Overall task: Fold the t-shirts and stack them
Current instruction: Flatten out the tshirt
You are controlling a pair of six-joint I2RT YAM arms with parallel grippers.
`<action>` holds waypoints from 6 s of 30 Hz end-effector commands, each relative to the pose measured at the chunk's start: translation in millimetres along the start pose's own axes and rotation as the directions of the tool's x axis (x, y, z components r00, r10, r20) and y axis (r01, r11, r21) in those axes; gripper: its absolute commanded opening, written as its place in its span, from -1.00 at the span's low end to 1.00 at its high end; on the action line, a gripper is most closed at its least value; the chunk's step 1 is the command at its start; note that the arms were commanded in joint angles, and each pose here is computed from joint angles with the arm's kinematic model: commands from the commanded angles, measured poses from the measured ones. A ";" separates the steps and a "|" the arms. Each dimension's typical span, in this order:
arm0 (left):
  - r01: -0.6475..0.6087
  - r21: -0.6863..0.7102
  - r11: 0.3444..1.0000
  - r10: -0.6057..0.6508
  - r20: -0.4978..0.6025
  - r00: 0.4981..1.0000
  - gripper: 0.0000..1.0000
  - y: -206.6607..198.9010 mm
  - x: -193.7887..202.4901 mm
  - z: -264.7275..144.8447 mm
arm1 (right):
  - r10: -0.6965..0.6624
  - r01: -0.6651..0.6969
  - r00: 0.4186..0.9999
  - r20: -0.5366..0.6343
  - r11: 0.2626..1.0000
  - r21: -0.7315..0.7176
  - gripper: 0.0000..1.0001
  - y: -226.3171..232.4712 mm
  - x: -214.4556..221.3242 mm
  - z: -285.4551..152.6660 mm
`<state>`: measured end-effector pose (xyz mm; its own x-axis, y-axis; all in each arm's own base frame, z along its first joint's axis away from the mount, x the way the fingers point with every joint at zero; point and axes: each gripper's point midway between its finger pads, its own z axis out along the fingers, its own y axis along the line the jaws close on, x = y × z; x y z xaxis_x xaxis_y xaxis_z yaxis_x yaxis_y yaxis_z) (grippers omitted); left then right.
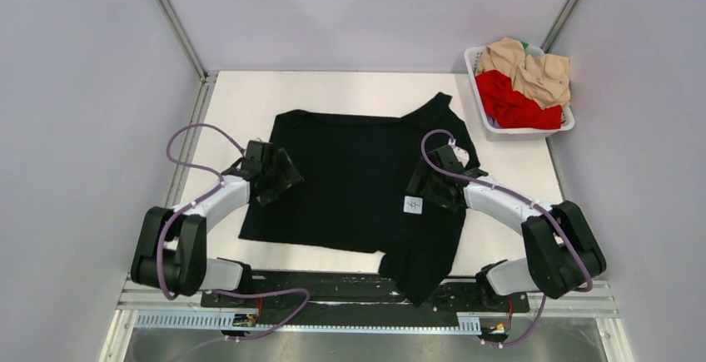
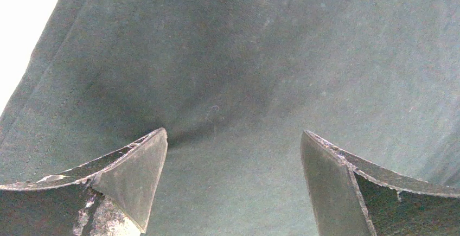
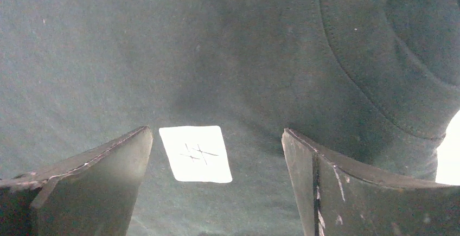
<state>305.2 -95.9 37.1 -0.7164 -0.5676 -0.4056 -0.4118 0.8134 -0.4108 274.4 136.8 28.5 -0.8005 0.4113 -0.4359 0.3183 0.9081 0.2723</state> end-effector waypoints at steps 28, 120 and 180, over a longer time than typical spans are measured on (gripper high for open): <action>-0.065 0.060 0.996 0.052 0.199 0.979 1.00 -118.6 -92.0 23.7 | 0.114 -0.068 0.957 0.267 0.983 -0.172 1.00 64.9 -130.5 -27.1; -0.112 -0.119 0.987 0.098 -0.115 0.989 1.00 23.4 53.6 -17.0 | 0.158 -0.104 0.969 -0.188 0.957 0.269 1.00 -86.8 47.1 -10.6; -0.350 -0.149 0.925 0.340 -0.093 0.936 1.00 -31.4 40.6 37.3 | 0.088 -0.006 0.973 0.215 0.934 -0.356 1.00 140.0 -232.4 108.0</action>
<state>319.9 -151.3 25.3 -0.8306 -0.2541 -0.4955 -0.2080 0.9670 -0.1472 528.3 169.3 57.0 -0.7056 0.4662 -0.5336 0.1740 0.8440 0.5073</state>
